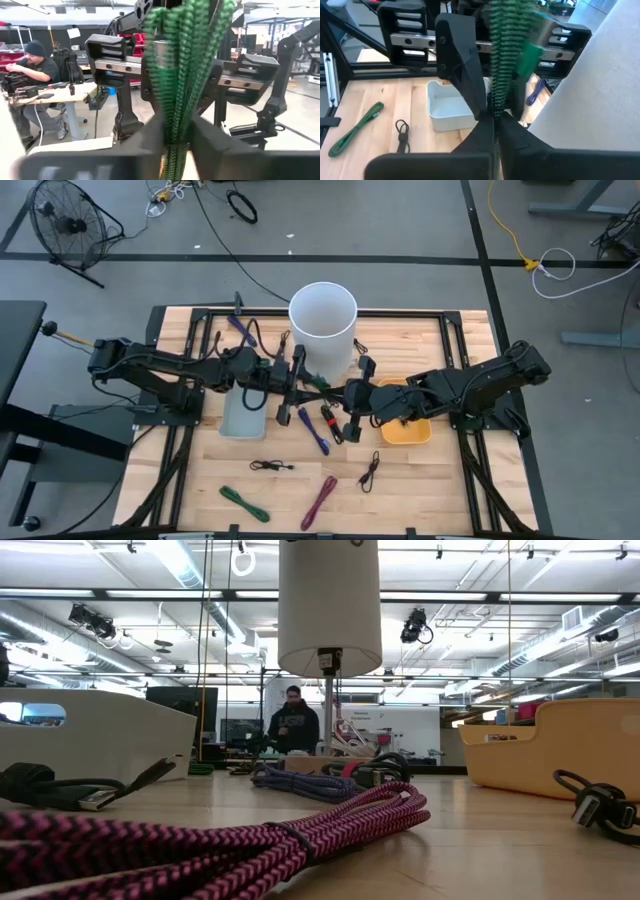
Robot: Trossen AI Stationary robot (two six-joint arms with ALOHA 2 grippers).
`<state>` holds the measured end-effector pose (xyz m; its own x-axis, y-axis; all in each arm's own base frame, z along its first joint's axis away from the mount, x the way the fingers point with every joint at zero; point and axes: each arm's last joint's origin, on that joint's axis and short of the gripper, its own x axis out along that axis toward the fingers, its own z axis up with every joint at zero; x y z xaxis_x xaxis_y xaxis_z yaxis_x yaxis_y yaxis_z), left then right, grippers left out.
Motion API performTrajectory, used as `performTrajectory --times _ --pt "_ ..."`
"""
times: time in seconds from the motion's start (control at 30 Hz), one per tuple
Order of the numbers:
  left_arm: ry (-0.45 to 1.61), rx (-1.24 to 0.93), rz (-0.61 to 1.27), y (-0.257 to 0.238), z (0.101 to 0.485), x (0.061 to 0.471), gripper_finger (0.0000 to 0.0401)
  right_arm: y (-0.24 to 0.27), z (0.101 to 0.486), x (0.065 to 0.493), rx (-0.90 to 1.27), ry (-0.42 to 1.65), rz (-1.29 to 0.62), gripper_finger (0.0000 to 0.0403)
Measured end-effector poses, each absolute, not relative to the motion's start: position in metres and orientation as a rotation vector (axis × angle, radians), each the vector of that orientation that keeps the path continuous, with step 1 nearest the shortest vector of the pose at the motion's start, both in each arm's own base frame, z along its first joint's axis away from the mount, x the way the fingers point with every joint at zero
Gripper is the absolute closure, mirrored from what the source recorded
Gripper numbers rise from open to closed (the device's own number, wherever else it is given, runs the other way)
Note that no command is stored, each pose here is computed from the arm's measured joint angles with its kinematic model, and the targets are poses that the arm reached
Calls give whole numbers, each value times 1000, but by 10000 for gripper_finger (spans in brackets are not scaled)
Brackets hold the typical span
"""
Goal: Pick & Place USB Port
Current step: Put the right green patterned USB charger into the gray bin
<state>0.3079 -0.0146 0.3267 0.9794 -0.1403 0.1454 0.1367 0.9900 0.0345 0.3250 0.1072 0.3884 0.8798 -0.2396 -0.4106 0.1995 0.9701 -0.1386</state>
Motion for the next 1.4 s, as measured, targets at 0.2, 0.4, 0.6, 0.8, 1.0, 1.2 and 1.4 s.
performTrajectory --times 0.2,0.4,0.6,0.8,1.0,1.2,1.4 --pt "-142 37 -135 -14 325 309 378 106 385 324 -102 474 -233 347" --pt "-126 33 -104 -13 324 308 378 106 384 323 -105 491 -220 300" --pt "-13 8 -31 -11 327 294 378 106 378 318 -94 560 -212 265" --pt "228 -6 115 -18 322 265 378 104 372 313 -70 634 -241 257" --pt "441 -41 169 -33 316 229 378 104 370 311 -47 655 -248 257" --pt "682 -133 366 -34 298 196 378 103 370 311 -36 655 -257 257" --pt "867 -283 512 -35 273 181 379 103 370 311 -38 658 -257 256"
